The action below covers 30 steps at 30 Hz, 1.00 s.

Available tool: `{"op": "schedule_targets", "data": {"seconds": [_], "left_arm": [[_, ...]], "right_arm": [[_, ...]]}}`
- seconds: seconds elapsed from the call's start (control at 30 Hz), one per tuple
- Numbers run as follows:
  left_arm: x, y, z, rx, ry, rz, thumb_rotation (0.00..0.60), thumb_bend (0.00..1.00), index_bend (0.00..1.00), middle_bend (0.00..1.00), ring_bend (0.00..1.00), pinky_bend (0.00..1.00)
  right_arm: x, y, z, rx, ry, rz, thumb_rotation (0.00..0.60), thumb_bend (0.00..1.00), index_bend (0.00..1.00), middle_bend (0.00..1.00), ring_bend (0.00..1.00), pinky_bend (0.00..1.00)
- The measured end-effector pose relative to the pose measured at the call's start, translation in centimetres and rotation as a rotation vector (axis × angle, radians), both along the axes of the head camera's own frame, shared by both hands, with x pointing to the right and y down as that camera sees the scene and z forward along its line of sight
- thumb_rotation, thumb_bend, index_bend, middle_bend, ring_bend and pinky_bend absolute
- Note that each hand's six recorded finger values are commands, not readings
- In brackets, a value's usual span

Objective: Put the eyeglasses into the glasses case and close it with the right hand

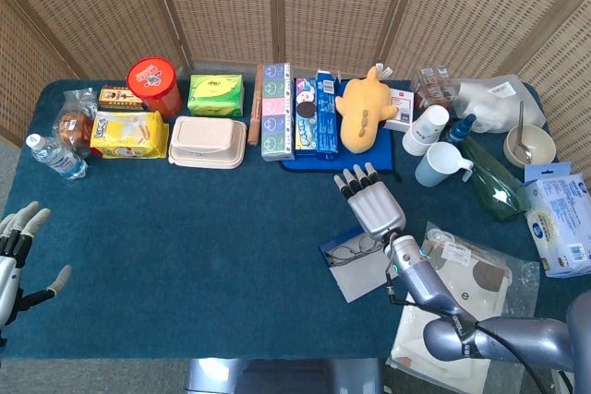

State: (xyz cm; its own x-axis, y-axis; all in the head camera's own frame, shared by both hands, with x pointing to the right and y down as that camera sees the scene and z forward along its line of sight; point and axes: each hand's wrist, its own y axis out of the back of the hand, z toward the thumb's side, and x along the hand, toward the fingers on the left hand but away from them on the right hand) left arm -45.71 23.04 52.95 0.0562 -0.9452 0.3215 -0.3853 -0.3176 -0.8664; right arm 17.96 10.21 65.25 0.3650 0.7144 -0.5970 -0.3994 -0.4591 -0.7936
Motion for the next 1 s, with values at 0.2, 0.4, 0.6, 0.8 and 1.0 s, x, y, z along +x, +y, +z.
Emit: {"op": "schedule_targets", "data": {"seconds": [0.2, 0.4, 0.6, 0.8, 1.0], "left_arm": [[0.2, 0.2, 0.0, -0.005, 0.004, 0.001, 0.6, 0.28, 0.03, 0.02, 0.0, 0.0], [0.2, 0.3, -0.1, -0.007, 0.001, -0.001, 0.6, 0.28, 0.03, 0.02, 0.0, 0.0], [0.1, 0.5, -0.1, -0.015, -0.003, -0.004, 0.6, 0.28, 0.02, 0.01, 0.0, 0.0], [0.1, 0.5, 0.1, -0.024, -0.003, -0.005, 0.6, 0.28, 0.02, 0.01, 0.0, 0.0], [0.1, 0.5, 0.4, -0.03, 0.0, -0.003, 0.6, 0.28, 0.02, 0.01, 0.0, 0.0]], "right_arm": [[-0.4, -1.0, -2.2, -0.102, -0.144, 0.081, 0.311, 0.03, 0.2, 0.29, 0.22, 0.22], [-0.6, -1.8, -2.2, -0.222, -0.199, 0.126, 0.212, 0.05, 0.23, 0.32, 0.24, 0.23], [-0.7, -3.3, -1.2, -0.258, -0.169, 0.131, 0.164, 0.05, 0.24, 0.32, 0.24, 0.23], [-0.8, -3.2, 0.1, -0.29, -0.093, 0.094, 0.144, 0.05, 0.27, 0.33, 0.25, 0.23], [0.1, -2.2, 1.4, -0.338, 0.0, 0.087, 0.125, 0.05, 0.29, 0.35, 0.26, 0.24]]}}
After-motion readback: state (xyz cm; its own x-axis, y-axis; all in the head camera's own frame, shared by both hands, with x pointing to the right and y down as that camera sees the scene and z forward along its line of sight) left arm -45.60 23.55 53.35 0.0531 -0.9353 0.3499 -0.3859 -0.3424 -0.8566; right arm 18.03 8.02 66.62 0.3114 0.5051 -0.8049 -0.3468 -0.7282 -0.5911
